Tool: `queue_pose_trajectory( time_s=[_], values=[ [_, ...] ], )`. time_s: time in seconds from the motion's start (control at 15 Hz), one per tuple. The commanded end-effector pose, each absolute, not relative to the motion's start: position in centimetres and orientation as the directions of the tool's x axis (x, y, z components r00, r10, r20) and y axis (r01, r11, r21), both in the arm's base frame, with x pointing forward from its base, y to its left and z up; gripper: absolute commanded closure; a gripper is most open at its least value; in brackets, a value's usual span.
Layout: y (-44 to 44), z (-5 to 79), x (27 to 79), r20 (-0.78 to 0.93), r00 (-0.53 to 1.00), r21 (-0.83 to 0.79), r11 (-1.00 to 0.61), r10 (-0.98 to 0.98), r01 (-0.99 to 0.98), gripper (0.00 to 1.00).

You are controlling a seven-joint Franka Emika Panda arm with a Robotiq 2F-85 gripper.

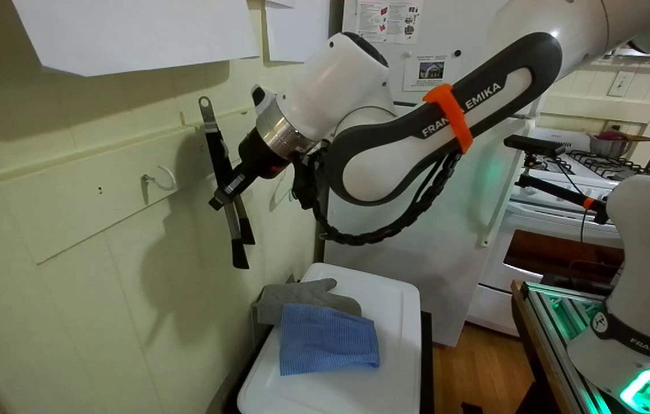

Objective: Move the tongs from the hook on the right to the center hook

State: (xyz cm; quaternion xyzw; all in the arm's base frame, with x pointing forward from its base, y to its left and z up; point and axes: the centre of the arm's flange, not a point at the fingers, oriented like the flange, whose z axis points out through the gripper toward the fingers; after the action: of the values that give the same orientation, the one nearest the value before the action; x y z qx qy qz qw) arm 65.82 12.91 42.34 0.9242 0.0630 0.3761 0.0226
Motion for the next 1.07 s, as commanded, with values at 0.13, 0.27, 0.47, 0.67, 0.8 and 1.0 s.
queue_pose_trajectory(
  time_s=[0.13,0.27,0.47,0.67,0.8,1.0],
  values=[
    [13.6,41.1,66.7,0.659,0.745,0.08,-0.994,0.106,0.071,0.98],
    [13.6,40.9,66.9,0.655,0.75,0.074,-0.995,0.099,0.067,0.98],
    [13.5,40.9,67.1,0.638,0.765,0.061,-0.996,0.086,0.061,0.98],
    [13.3,40.9,67.4,0.593,0.803,0.04,-0.998,0.062,0.048,0.98],
    [13.4,40.5,67.5,0.57,0.819,0.04,-0.998,0.058,0.043,0.98],
    [13.3,40.0,67.5,0.547,0.836,0.027,-0.999,0.047,0.038,0.66]
  ],
)
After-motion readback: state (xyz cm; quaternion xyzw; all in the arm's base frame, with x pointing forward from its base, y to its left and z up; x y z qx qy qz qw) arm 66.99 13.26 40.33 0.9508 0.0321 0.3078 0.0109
